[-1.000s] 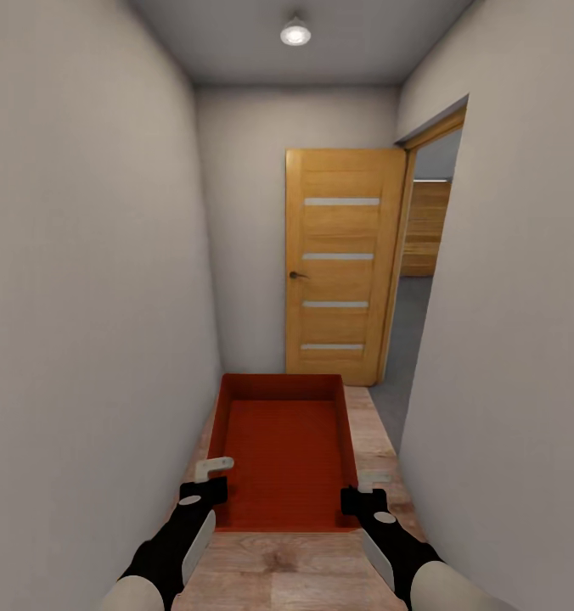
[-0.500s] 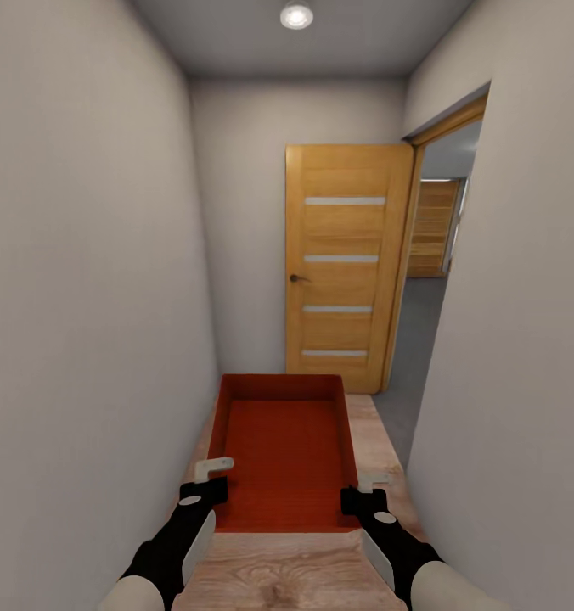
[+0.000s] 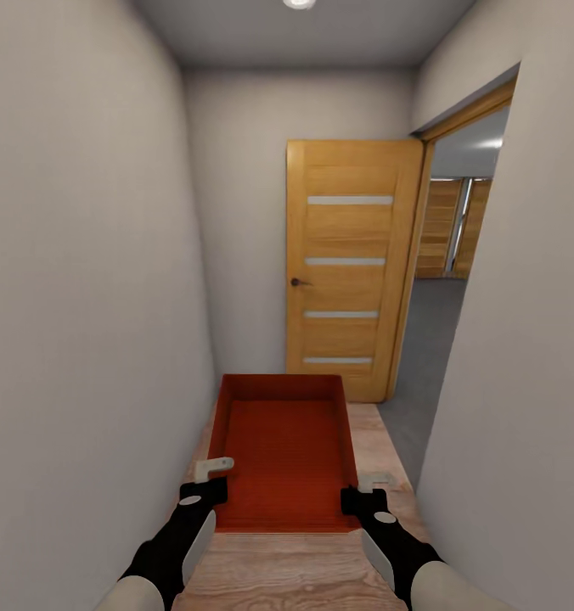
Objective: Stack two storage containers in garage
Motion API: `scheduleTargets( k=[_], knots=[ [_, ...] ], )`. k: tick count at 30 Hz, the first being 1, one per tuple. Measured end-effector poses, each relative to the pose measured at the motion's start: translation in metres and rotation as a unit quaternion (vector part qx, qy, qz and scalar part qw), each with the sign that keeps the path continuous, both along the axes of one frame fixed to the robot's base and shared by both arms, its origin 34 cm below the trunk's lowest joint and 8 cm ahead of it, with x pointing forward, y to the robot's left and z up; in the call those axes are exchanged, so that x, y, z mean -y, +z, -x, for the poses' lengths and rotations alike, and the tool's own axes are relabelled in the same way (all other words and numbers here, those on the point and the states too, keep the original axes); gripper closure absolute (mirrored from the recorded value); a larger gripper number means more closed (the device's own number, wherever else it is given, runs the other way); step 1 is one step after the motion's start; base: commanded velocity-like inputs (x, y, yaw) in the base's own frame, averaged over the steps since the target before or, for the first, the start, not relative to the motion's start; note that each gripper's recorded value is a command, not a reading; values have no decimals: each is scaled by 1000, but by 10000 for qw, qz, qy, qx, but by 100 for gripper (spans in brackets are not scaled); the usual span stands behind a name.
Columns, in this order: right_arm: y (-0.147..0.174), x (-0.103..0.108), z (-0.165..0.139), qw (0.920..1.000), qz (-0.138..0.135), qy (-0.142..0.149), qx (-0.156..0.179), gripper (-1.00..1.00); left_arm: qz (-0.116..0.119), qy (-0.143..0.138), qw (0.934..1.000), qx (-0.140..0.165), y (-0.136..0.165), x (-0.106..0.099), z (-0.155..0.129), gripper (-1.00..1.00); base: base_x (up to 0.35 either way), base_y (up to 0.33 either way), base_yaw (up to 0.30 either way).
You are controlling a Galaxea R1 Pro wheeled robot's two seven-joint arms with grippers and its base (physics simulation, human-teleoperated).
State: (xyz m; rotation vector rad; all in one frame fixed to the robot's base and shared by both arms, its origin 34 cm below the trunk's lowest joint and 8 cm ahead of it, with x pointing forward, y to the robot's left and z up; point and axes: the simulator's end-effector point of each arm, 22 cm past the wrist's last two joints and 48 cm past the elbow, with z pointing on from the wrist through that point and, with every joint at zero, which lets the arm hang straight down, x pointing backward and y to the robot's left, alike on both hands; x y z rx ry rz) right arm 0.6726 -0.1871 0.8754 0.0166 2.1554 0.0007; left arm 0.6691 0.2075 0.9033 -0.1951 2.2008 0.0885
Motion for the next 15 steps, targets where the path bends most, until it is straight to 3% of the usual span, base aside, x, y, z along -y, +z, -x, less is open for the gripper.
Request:
scheduleTargets(
  k=[15],
  knots=[
    [0, 0, 0, 10000, 1, 0, -3, 100, 0, 0, 10000, -3, 0, 0, 0, 100, 322, 86, 0]
  ],
)
